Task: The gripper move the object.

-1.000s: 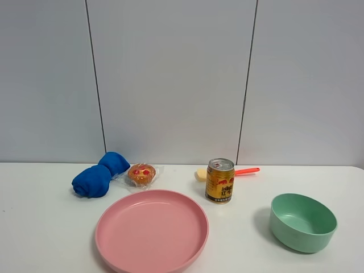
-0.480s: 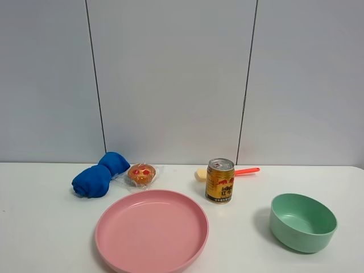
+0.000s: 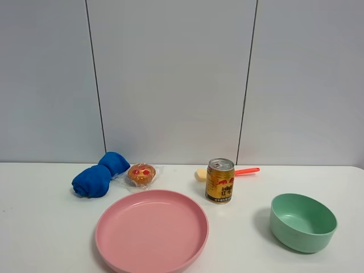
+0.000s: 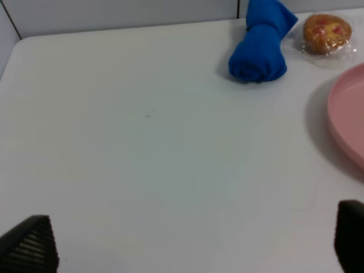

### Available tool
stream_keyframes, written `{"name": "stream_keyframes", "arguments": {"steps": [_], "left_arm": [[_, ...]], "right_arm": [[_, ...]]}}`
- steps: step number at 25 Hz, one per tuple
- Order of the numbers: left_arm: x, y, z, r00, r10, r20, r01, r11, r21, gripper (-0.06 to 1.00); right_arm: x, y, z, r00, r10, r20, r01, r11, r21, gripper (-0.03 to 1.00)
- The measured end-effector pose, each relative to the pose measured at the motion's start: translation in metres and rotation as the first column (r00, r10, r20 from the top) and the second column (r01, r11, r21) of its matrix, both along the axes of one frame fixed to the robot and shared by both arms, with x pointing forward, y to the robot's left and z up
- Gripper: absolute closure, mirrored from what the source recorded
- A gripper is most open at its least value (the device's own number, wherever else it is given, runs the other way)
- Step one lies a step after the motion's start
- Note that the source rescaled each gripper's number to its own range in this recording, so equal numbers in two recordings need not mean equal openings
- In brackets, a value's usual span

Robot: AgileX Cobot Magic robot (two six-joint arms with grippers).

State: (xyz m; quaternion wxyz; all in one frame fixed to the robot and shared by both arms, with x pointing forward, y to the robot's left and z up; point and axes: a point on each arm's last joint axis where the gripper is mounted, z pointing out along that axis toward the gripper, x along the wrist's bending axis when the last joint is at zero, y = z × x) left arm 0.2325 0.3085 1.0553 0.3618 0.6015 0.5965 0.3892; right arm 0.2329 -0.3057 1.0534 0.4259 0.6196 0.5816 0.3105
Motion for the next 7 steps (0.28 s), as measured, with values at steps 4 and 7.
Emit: {"name": "stream_keyframes", "arguments": {"steps": [4,7], "left_arm": [[0.0,0.0,0.0,1.0,0.0,0.0,0.0,1.0,0.0,-0.06],[0.0,0.0,0.0,1.0,0.0,0.0,0.0,1.0,0.0,-0.06]], "right_arm": [[0.0,0.0,0.0,1.0,0.0,0.0,0.0,1.0,0.0,0.12],[0.0,0.0,0.0,1.0,0.0,0.0,0.0,1.0,0.0,0.12]]}}
